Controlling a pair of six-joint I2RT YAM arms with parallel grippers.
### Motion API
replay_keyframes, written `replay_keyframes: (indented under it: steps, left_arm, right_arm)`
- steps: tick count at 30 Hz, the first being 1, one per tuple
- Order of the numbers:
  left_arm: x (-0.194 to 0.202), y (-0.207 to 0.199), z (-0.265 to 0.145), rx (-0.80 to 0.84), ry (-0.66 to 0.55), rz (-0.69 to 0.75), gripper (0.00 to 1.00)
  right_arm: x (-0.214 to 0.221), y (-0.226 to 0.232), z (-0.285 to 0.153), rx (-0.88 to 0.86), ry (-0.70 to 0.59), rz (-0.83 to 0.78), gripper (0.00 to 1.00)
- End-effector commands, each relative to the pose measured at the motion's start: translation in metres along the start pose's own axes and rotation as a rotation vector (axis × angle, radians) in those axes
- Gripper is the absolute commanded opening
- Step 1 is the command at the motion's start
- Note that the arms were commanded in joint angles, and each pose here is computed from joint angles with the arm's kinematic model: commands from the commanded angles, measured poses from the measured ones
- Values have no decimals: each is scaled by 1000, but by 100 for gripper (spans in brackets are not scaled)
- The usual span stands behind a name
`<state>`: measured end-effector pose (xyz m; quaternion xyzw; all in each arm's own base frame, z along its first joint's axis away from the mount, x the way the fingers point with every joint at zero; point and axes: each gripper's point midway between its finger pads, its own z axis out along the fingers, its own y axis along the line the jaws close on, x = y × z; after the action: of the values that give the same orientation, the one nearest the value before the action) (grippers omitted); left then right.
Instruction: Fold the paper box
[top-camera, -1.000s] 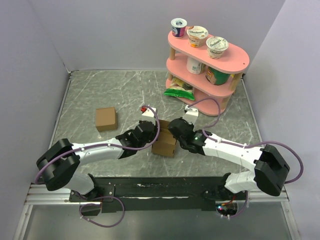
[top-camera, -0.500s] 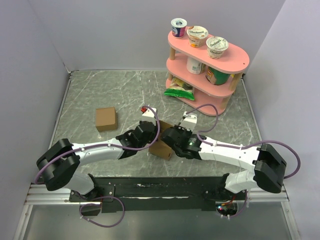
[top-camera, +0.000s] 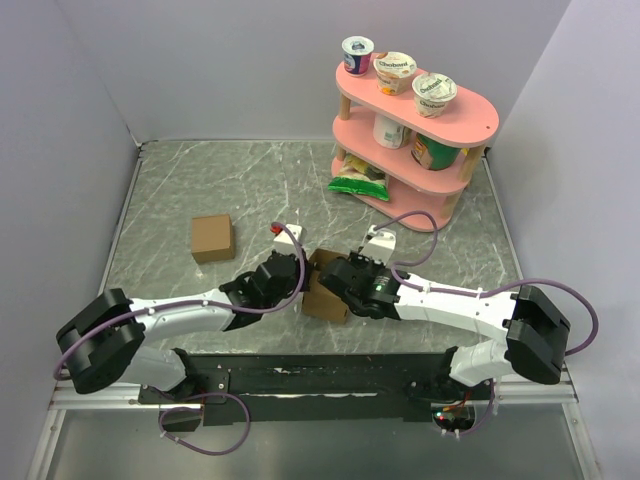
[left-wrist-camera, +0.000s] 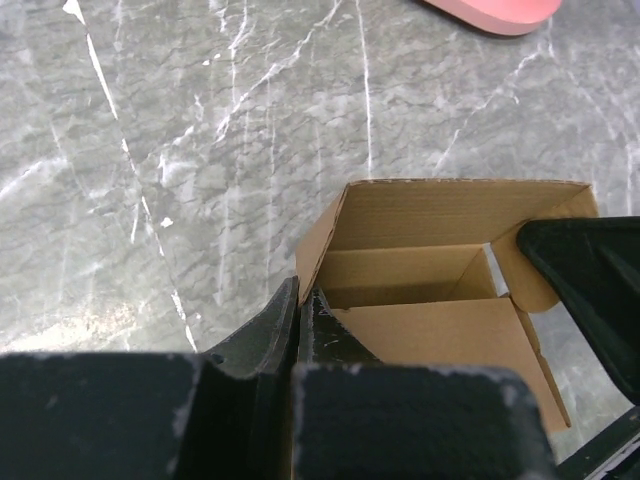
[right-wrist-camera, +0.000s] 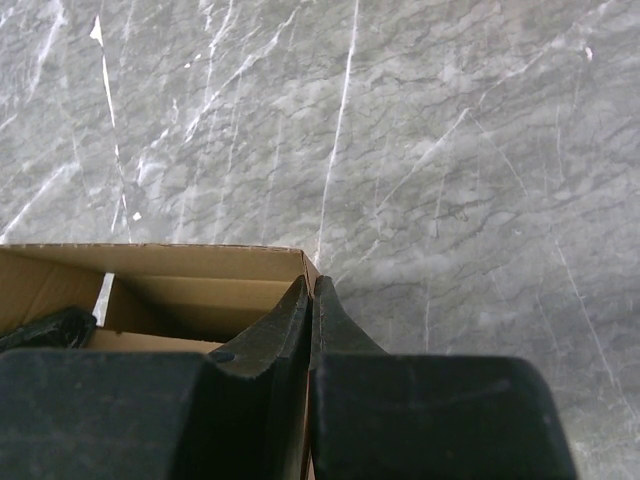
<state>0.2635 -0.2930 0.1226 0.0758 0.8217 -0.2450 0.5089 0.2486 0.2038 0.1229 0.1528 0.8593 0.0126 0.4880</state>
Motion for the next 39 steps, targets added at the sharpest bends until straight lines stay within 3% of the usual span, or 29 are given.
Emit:
replay_keyframes:
  steps: [1, 3, 4, 6, 10, 16, 22, 30, 34, 39]
  left_arm:
    - [-17, -11, -2, 34, -49, -64, 1]
    - [-18, -13, -3, 45, -49, -64, 4]
    - [-21, -16, -4, 57, -57, -67, 19]
    - [-25, -18, -9, 76, -69, -70, 30]
    - [-37, -23, -21, 118, -83, -52, 64]
    - [-43, -27, -42, 216, -92, -63, 85]
    - [-23, -17, -43, 319, -24, -80, 81]
    - [-55, 3, -48, 353, -144, -117, 82]
    - [-69, -9, -43, 405, -133, -24, 75]
    - [-76, -9, -30, 410, -131, 62, 77]
  right_arm:
    - [-11, -11, -1, 52, -45, -10, 0]
    - [-13, -10, -1, 53, -48, -11, 0]
    - [-13, -10, -1, 55, -49, -14, 0]
    - [-14, -12, -2, 58, -56, -12, 0]
    - [-16, -15, -2, 64, -70, -11, 0]
    - [-18, -17, -1, 65, -80, -16, 0]
    - [-31, -12, -1, 33, -131, -5, 0]
    - [-51, -1, 5, -60, -227, 5, 0]
    - [-53, -4, 10, -87, -247, -31, 0]
    - [-59, 9, 15, -207, -278, -14, 5]
